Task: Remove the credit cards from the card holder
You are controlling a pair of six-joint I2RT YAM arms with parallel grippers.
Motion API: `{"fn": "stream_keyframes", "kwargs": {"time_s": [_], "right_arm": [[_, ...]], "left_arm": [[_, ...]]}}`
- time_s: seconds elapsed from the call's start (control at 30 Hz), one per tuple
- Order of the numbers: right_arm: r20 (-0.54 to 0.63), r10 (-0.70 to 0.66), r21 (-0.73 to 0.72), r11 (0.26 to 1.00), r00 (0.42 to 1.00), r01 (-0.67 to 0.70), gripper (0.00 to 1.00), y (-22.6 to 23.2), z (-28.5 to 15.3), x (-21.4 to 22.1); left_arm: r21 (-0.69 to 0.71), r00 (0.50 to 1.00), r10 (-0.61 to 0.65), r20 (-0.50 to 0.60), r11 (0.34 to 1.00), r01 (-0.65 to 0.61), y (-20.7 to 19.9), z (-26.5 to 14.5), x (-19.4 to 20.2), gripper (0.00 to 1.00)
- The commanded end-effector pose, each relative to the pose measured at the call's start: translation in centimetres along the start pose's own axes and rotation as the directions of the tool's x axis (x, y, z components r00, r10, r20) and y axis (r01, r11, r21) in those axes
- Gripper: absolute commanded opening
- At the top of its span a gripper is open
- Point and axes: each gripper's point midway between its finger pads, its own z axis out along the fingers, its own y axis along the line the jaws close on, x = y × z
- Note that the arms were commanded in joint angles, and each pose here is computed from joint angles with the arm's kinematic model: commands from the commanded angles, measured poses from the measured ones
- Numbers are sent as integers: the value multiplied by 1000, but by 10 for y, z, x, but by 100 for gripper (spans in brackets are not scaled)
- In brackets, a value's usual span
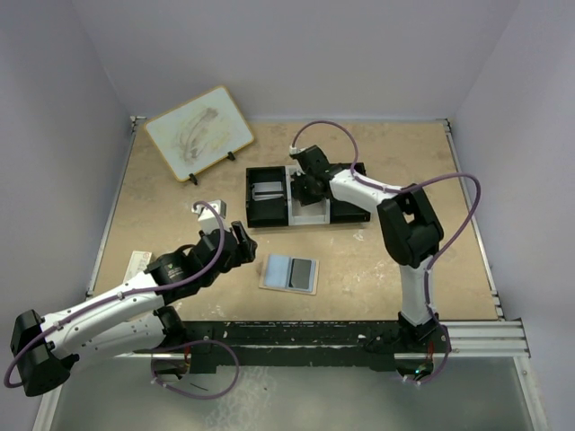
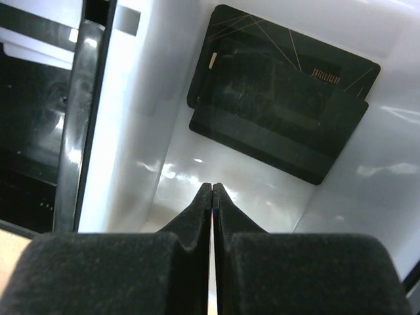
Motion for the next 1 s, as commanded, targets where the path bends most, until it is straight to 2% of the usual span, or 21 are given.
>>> {"fn": "stream_keyframes", "kwargs": {"time_s": [0.0, 0.57, 0.83, 0.97], "right_arm": [[21, 21, 70, 997, 1000, -23, 0, -5, 1, -15], [52, 46, 218, 974, 998, -56, 0, -26, 25, -21], [75, 42, 206, 977, 996, -57, 1, -23, 20, -32], [119, 37, 134, 989, 992, -53, 5, -11, -6, -45]], "left_arm": [[-17, 999, -29, 44, 999, 30, 1, -2, -12, 57], [-29, 999, -26, 36, 999, 27, 3, -2, -11, 57], [-25, 999, -24, 28, 999, 25, 3, -2, -9, 57], [31, 1000, -17, 8, 999, 17, -10, -3, -8, 57]]}}
